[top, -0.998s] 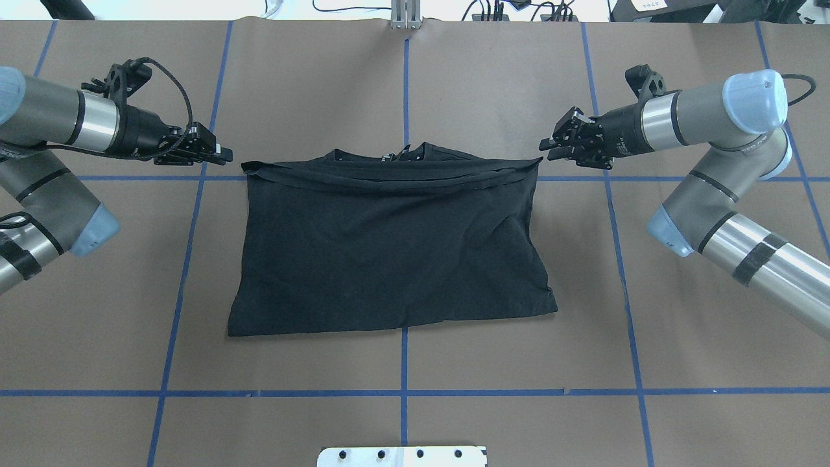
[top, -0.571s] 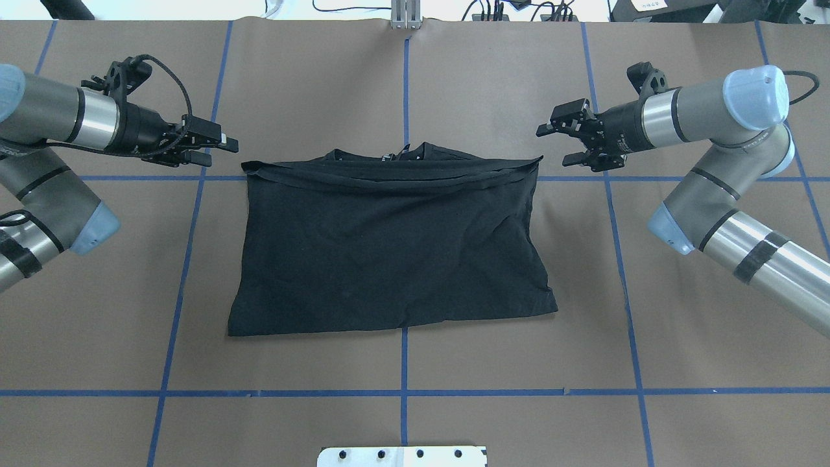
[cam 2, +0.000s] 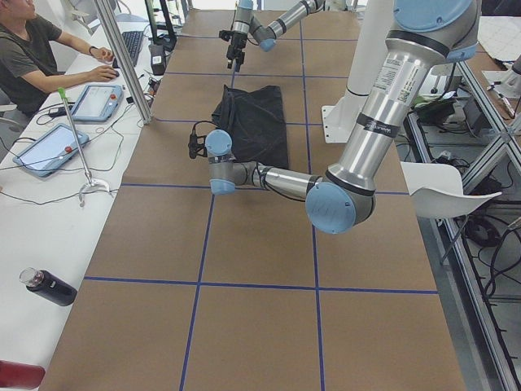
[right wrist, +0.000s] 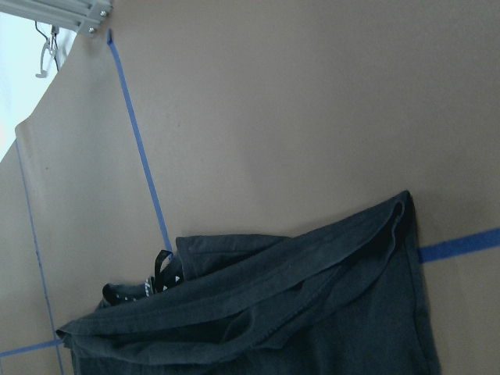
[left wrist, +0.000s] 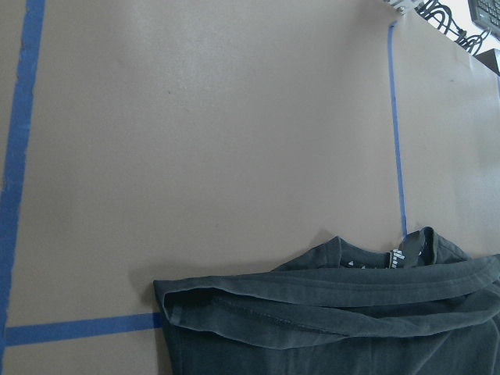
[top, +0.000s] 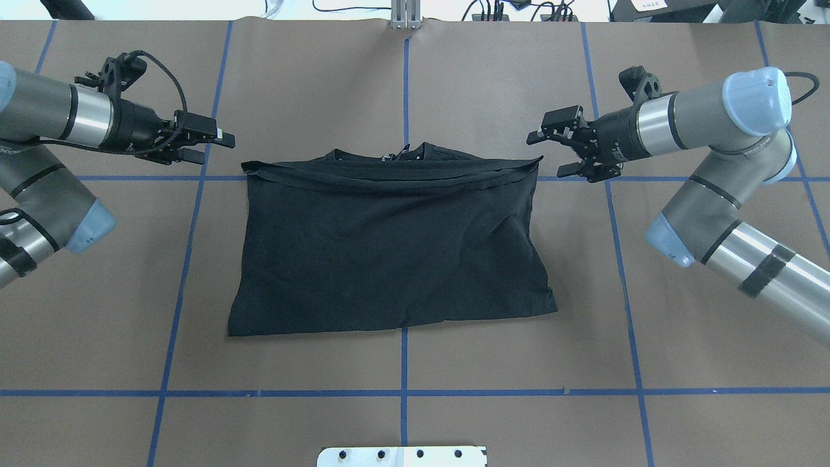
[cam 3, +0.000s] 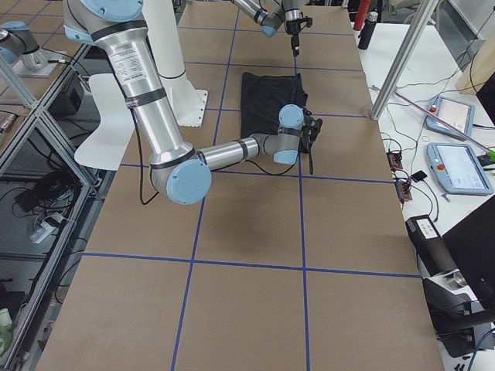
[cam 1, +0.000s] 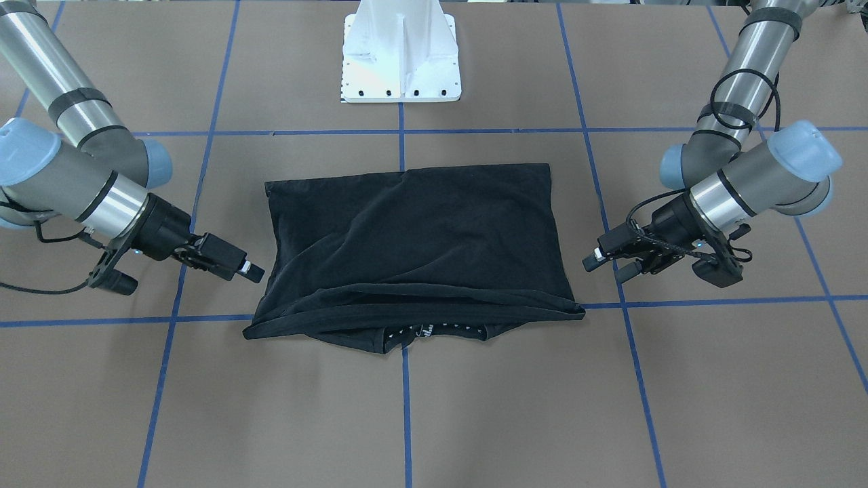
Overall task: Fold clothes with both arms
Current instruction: 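Raise both grippers away from the folded shirt, then lower the right gripper and grasp the folded shirt's nearest corner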
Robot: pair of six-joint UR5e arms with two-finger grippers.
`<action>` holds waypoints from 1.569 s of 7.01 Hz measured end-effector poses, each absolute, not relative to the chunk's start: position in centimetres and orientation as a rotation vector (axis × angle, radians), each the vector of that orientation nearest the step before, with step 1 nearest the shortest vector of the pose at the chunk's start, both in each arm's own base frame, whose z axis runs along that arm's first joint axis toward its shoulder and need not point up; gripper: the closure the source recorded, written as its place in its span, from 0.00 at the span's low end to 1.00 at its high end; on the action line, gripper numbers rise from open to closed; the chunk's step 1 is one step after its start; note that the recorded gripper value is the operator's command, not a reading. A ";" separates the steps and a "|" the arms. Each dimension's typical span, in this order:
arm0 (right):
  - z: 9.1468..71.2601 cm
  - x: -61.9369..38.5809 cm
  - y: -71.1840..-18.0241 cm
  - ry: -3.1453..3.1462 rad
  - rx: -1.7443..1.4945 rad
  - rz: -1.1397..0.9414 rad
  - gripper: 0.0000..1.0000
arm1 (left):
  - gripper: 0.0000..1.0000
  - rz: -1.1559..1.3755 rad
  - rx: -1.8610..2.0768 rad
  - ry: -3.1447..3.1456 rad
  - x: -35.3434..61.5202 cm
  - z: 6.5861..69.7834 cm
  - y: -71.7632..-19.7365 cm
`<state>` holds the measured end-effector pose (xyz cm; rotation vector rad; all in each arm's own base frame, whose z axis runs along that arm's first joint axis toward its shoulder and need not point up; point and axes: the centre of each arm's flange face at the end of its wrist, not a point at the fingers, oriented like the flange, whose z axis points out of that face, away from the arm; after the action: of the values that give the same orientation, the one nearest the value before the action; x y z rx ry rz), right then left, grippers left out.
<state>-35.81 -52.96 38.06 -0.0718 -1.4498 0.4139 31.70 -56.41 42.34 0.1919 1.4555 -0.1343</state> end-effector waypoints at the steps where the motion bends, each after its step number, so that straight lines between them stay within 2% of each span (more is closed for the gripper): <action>1: 37.1 -37.1 -49.8 -1.406 -0.132 0.400 0.00 | 0.00 -0.128 0.192 1.462 31.3 42.0 -56.4; 4: 38.9 -41.2 -41.7 -1.271 -0.273 0.353 0.00 | 0.00 -0.123 0.197 1.470 30.6 41.5 -56.5; 8: 42.5 -42.7 -38.5 -1.197 -0.332 0.335 0.00 | 0.00 -0.122 0.203 1.474 30.3 41.2 -56.4; 9: 42.8 -43.1 -38.1 -1.189 -0.338 0.332 0.05 | 0.00 -0.122 0.203 1.474 30.4 41.2 -56.4; 10: 43.1 -43.4 -37.9 -1.182 -0.343 0.329 0.44 | 0.00 -0.122 0.203 1.473 30.3 41.2 -56.4; 11: 43.4 -43.6 -37.8 -1.177 -0.345 0.330 0.99 | 0.00 -0.122 0.203 1.473 30.3 41.2 -56.4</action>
<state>-43.59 -37.85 43.37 -0.3452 -1.1772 0.3295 30.35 -56.44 41.22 0.2032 1.4733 -0.1223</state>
